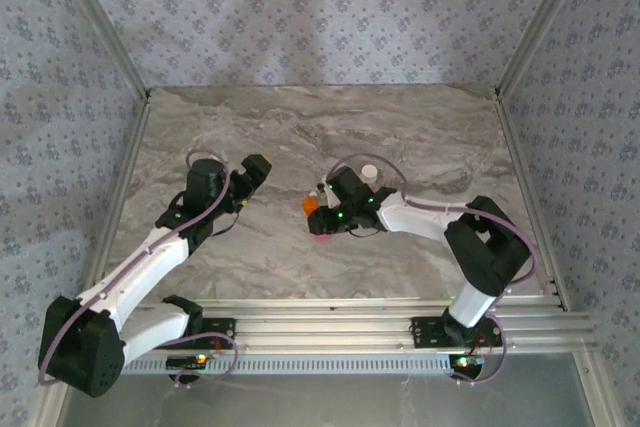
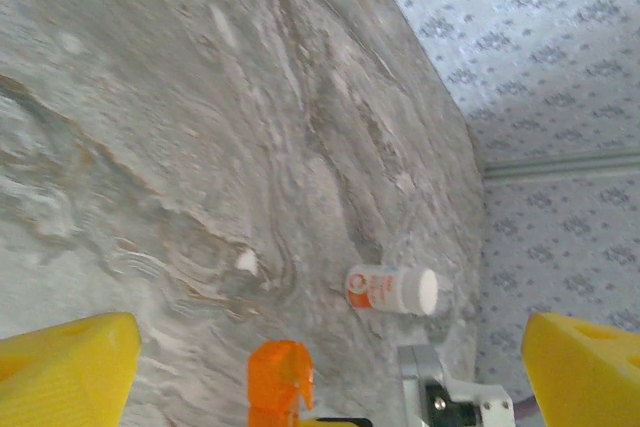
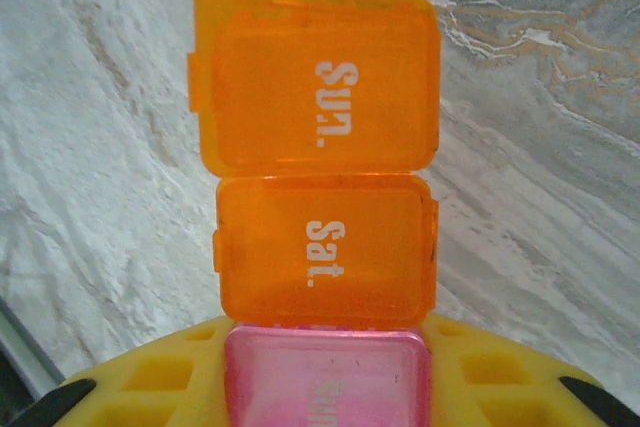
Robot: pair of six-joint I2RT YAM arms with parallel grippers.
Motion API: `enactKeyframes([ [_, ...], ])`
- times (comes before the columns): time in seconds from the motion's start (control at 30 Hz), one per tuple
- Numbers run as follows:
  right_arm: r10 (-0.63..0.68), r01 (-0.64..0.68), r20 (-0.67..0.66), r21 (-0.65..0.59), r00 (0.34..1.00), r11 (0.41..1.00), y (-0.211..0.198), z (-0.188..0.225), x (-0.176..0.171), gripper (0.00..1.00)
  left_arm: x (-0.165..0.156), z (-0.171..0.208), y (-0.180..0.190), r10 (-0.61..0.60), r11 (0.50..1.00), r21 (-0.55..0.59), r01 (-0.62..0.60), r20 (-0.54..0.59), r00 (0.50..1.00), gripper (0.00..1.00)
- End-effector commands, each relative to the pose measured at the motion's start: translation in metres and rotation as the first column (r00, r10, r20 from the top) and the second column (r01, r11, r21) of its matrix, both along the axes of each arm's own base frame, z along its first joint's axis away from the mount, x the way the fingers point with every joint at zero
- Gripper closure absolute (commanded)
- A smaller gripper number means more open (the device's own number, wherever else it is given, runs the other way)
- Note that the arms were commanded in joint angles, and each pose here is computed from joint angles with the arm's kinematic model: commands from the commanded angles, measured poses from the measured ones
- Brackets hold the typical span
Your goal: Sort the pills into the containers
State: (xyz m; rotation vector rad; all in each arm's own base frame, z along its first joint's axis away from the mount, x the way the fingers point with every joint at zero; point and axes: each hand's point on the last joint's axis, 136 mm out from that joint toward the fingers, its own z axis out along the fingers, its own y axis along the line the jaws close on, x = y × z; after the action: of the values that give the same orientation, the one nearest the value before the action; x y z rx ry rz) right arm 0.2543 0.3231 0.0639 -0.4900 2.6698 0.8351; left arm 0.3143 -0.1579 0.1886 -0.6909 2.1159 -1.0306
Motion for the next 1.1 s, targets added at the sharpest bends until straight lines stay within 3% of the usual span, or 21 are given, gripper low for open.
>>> enactKeyframes([
  [0.0,0.062,-0.061,0.013,-0.083,0.998,0.995,-0.005,-0.01,0.001,0.85,-0.01,-0.01,0.009,-0.014,0.998,0.055,0.014,-0.009,1.0,0.02],
  [0.37,0.114,-0.112,0.006,-0.157,0.993,0.981,0.002,-0.028,0.012,0.74,-0.039,-0.03,0.013,-0.058,0.995,0.074,0.063,-0.075,0.995,0.0],
  [0.53,0.135,-0.13,0.012,-0.198,0.991,0.972,0.002,-0.03,0.016,0.47,-0.034,-0.024,0.01,-0.086,0.993,0.079,0.091,-0.068,0.994,0.0],
  [0.6,0.138,-0.132,0.015,-0.21,0.99,0.969,0.001,-0.03,0.017,0.42,-0.03,-0.02,0.007,-0.098,0.991,0.082,0.103,-0.064,0.993,0.01],
  [0.8,0.147,-0.133,0.029,-0.279,0.989,0.951,-0.012,-0.03,0.008,0.36,-0.02,-0.013,-0.002,-0.126,0.989,0.071,0.129,-0.048,0.991,0.0],
  [1.07,0.127,-0.123,-0.012,-0.365,0.992,0.923,-0.044,-0.037,-0.006,0.36,-0.011,-0.012,-0.009,-0.15,0.986,0.072,0.154,-0.047,0.987,0.01],
])
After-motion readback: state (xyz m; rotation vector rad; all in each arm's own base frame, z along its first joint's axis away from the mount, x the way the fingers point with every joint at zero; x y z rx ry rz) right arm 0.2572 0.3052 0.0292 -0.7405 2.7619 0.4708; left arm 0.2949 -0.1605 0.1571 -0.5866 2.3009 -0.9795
